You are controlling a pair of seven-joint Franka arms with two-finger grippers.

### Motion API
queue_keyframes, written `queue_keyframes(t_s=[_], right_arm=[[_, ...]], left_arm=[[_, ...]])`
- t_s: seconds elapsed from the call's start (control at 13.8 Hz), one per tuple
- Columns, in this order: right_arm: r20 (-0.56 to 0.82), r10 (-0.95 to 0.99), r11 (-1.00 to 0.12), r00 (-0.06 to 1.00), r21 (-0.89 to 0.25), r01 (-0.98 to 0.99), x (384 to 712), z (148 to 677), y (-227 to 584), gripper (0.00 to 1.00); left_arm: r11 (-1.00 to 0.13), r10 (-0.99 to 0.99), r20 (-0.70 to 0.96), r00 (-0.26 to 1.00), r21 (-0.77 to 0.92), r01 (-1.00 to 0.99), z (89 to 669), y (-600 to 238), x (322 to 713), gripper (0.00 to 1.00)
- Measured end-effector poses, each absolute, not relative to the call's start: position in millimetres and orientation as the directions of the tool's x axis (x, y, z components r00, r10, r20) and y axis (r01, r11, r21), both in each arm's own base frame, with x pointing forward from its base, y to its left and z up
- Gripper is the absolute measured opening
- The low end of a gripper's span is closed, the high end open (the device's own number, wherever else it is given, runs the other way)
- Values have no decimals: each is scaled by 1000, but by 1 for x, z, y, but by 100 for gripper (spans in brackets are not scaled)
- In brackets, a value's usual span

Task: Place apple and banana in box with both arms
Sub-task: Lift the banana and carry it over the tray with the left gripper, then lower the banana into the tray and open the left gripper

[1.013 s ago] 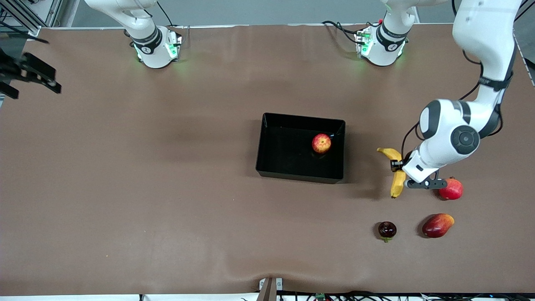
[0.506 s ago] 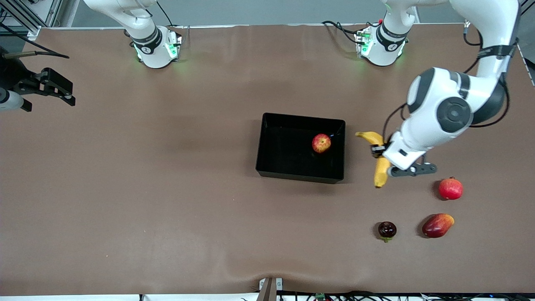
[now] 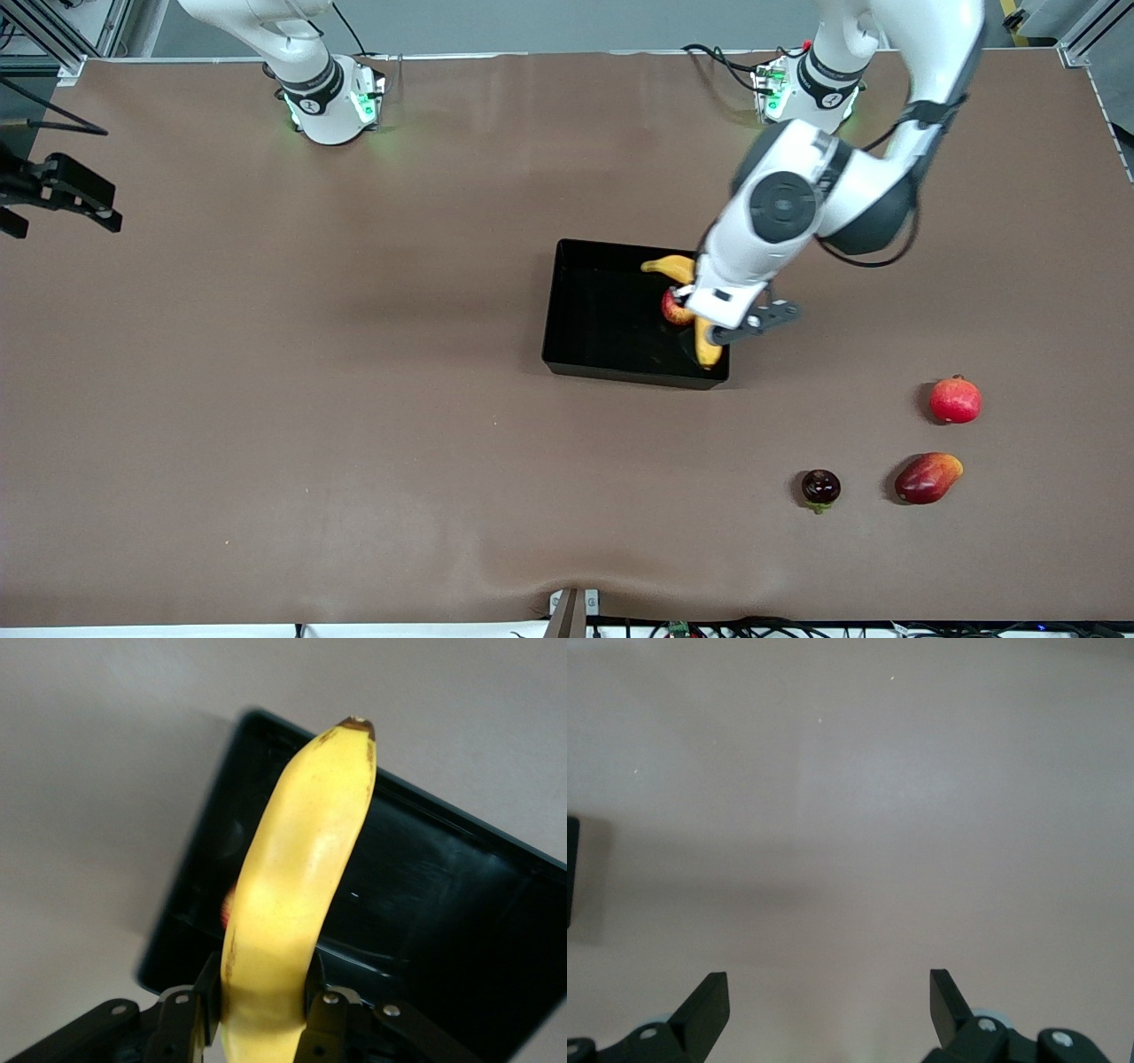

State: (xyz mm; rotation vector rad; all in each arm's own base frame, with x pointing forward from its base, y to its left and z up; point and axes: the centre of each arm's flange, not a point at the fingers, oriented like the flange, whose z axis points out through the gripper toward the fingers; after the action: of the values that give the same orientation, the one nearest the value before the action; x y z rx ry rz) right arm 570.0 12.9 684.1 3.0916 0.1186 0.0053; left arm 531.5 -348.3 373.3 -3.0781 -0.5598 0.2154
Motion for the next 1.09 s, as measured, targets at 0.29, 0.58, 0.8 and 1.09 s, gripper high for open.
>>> queue_keyframes(t_s=[0.29,0.58,0.8,1.09], right_arm=[[-29,76,-996,997,47,77,578,640,11,100],[-97,93,-995,991,38,97,564,628,21,100],[-229,108,-994,967,-16,107,547,613,30,100],[-264,112,-992,958,-83,93,544,601,29,100]], left_arm=[[-908,420,-167,892,-68,414,342,-403,509,39],[-895,446,-192,874,-119,430,309,-427,490,39],[-893,449,-207,869,-138,428,283,-444,476,39],[-906,423,-176,889,-107,410,257,-454,478,39]])
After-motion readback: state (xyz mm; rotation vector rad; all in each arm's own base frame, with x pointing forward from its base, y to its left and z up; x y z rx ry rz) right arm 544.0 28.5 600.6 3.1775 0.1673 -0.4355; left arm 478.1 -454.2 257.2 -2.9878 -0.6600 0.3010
